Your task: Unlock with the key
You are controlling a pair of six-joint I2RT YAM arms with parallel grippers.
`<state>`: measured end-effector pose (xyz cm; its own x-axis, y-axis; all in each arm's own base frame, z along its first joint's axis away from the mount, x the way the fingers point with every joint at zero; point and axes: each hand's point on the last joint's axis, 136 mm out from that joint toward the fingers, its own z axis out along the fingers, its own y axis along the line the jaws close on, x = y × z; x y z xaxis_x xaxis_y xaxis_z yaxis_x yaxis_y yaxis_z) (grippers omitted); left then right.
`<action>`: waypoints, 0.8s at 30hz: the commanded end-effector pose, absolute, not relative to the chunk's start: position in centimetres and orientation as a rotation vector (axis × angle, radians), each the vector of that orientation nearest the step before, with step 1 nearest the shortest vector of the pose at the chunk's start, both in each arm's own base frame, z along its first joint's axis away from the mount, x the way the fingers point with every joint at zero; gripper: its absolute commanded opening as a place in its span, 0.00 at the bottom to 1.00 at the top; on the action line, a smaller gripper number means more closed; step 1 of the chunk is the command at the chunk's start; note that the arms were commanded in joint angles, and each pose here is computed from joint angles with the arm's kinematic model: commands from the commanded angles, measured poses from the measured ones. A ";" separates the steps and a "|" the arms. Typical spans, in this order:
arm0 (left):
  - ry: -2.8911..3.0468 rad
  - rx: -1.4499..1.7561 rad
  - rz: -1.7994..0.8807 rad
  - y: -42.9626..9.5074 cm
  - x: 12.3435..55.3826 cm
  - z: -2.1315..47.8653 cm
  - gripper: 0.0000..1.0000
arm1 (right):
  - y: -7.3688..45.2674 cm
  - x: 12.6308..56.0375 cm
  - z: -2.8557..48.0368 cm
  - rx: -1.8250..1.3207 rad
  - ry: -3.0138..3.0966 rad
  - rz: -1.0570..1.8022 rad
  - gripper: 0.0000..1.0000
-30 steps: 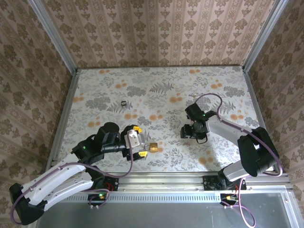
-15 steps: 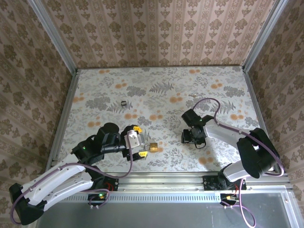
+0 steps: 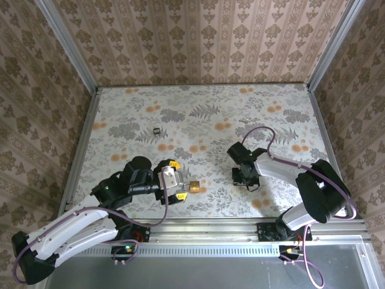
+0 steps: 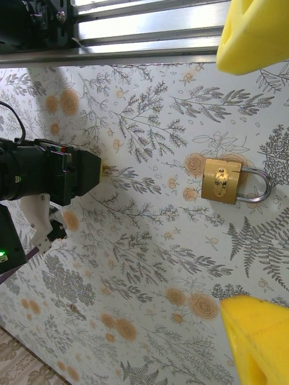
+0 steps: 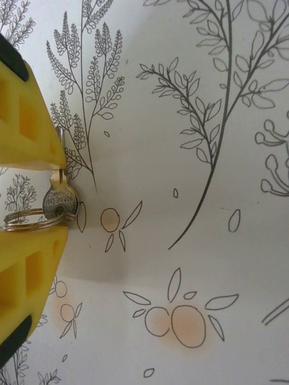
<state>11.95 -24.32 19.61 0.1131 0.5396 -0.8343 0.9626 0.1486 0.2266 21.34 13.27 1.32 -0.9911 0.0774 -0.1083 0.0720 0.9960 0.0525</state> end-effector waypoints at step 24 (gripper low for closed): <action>1.266 1.502 -0.985 -33.9 8.8 24.6 0.95 | 15.8 22.8 14.4 0.089 2.665 0.498 0.00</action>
